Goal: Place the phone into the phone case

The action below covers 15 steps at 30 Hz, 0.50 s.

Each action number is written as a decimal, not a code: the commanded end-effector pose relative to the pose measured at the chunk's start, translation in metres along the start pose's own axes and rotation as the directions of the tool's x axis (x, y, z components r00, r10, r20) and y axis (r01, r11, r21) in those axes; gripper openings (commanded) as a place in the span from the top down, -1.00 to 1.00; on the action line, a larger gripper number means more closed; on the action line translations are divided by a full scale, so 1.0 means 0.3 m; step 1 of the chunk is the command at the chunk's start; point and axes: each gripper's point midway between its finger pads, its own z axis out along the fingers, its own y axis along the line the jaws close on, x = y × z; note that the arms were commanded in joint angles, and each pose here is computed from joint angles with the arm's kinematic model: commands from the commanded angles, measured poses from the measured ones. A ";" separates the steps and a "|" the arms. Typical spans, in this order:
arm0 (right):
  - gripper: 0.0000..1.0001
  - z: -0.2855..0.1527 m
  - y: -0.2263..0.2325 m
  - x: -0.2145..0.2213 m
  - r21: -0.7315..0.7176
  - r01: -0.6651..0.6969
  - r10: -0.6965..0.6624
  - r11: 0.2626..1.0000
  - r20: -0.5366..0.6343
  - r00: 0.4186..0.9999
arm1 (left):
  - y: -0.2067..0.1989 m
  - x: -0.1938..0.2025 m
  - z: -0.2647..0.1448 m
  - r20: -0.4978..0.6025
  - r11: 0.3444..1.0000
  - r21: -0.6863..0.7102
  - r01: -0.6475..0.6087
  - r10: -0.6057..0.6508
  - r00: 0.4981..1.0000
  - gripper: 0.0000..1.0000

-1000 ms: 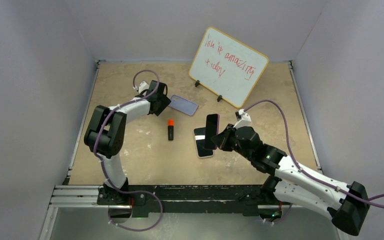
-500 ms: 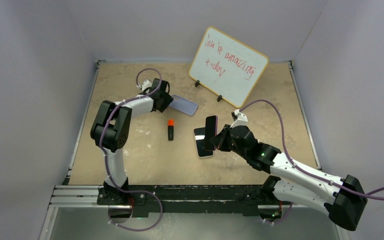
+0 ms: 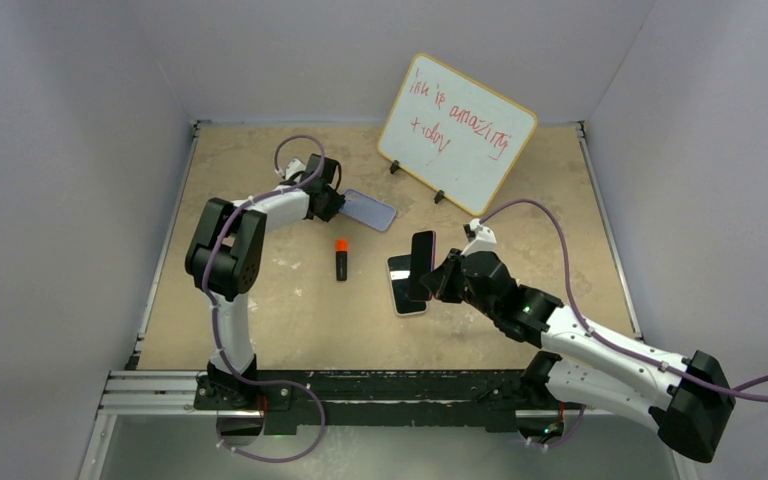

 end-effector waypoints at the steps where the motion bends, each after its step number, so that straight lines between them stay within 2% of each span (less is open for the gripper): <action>1: 1.00 -0.029 0.090 -0.105 -0.085 -0.046 0.054 0.995 0.102 0.993 | 0.112 0.088 0.045 -0.077 0.993 -0.109 -0.045 0.037 0.996 0.61; 6: 1.00 -0.035 0.108 -0.111 -0.105 -0.067 0.078 0.992 0.100 0.992 | 0.087 0.075 0.037 -0.074 0.995 -0.081 -0.066 0.060 0.995 0.76; 9: 1.00 -0.045 0.118 -0.123 -0.114 -0.069 0.082 0.991 0.107 0.991 | 0.048 0.054 0.023 -0.061 0.998 -0.039 -0.056 0.054 0.997 1.00; 15: 1.00 -0.064 0.103 -0.138 -0.097 -0.077 0.089 0.992 0.128 0.988 | -0.092 0.019 -0.047 -0.059 0.990 0.139 -0.033 0.042 0.997 1.00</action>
